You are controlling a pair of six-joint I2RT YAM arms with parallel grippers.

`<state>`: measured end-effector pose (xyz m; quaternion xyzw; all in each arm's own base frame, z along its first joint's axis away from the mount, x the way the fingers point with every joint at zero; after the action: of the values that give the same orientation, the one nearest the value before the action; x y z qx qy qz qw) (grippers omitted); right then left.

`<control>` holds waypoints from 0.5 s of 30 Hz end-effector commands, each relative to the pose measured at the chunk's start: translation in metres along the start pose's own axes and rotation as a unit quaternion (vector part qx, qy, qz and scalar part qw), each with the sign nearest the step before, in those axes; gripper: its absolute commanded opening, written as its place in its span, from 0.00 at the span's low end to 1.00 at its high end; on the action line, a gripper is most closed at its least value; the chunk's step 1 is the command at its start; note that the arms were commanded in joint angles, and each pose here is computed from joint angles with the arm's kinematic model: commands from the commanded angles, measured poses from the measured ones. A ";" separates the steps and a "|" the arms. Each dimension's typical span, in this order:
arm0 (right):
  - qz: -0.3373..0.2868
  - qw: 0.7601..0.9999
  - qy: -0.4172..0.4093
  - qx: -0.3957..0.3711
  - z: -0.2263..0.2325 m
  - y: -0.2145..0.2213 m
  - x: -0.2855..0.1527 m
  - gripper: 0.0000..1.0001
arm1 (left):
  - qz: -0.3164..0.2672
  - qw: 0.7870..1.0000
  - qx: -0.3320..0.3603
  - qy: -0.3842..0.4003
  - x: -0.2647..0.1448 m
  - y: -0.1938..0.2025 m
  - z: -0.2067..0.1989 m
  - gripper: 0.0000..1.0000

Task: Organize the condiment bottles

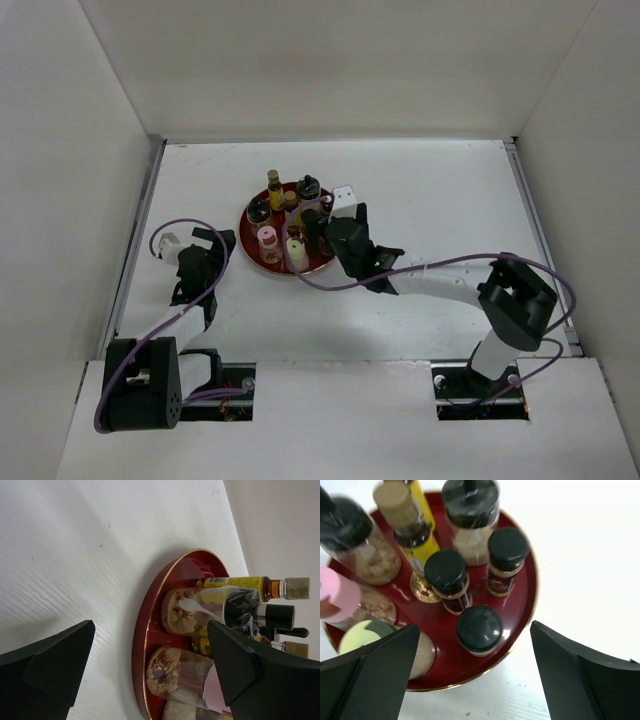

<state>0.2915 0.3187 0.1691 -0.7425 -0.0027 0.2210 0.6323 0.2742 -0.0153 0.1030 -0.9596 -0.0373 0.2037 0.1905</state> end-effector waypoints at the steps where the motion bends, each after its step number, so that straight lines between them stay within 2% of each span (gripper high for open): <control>1: -0.071 0.995 0.035 0.060 -0.025 -0.044 -0.019 1.00 | -0.024 0.999 0.001 0.023 -0.002 -0.008 -0.012 1.00; 7: -0.094 0.982 0.132 0.100 -0.089 -0.040 -0.036 1.00 | -0.027 1.000 0.002 0.015 -0.004 -0.011 -0.011 1.00; 11: -0.084 0.970 0.172 0.149 -0.122 -0.013 -0.036 1.00 | -0.021 1.000 0.002 0.011 -0.003 -0.011 -0.011 1.00; 15: -0.058 0.965 0.180 0.182 -0.136 0.019 -0.024 1.00 | -0.022 1.000 0.004 0.010 -0.002 -0.010 -0.011 1.00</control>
<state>0.3044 0.1827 0.1803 -0.6829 0.1040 0.0539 0.7211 0.2698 -0.0124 0.1027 -0.9565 -0.0457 0.2142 0.1926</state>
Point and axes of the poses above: each gripper's point midway between its finger pads, its own x axis out along the fingers, its own z axis along the line the jaws close on, y = z × x, the point moved 6 cm from there along -x, back along the fingers, and after that the axes turned 7 degrees about -x, right-handed, at the moved point
